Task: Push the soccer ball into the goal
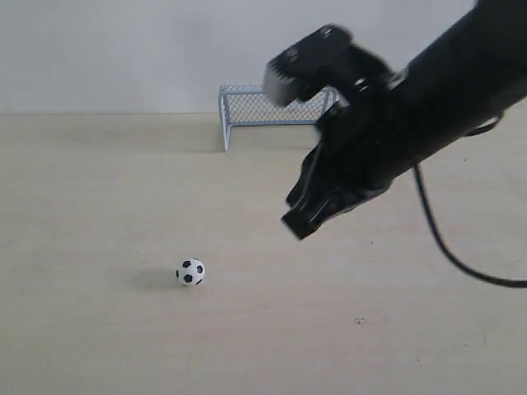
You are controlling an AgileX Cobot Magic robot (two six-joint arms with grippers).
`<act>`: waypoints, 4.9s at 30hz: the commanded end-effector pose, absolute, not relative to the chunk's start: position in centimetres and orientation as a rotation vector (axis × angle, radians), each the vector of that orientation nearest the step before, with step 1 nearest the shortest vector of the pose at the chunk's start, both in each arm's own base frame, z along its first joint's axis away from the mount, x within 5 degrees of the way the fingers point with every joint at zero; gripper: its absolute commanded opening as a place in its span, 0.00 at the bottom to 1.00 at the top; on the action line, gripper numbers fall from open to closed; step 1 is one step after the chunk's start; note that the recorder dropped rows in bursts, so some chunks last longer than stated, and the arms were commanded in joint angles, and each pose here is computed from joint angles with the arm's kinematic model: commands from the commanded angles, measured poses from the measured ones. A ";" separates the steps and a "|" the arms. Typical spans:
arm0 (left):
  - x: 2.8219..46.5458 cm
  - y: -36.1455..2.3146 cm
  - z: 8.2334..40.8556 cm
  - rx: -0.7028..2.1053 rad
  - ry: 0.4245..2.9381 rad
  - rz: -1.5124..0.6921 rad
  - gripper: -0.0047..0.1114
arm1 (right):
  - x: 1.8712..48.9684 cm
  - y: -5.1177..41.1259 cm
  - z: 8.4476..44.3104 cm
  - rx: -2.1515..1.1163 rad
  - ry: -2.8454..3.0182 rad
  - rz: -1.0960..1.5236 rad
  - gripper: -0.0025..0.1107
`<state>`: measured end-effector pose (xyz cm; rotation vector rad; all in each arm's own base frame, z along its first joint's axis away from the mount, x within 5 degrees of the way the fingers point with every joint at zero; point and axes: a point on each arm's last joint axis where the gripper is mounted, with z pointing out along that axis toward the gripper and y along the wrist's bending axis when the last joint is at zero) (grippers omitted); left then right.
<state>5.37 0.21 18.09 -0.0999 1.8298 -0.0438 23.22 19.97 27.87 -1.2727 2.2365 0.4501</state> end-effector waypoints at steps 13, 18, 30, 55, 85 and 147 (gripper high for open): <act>5.4 0.2 18.3 -0.113 1.819 -0.055 0.09 | 25.0 31.4 22.7 -1.658 2.346 0.361 0.02; 5.4 0.2 18.3 -0.113 1.819 -0.055 0.09 | 25.5 34.2 22.1 -1.715 2.355 0.355 0.02; 5.4 0.2 18.3 -0.113 1.819 -0.055 0.09 | 25.5 37.6 17.0 -1.764 2.341 0.368 0.02; 5.4 0.2 18.3 -0.113 1.819 -0.055 0.09 | 25.6 38.0 15.3 -1.863 2.253 0.337 0.02; 5.4 0.2 18.3 -0.113 1.819 -0.055 0.09 | 34.4 32.8 18.2 -1.389 2.377 -0.202 0.02; 5.4 0.2 18.3 -0.113 1.819 -0.055 0.09 | 9.1 7.3 27.9 -0.366 2.034 0.488 0.02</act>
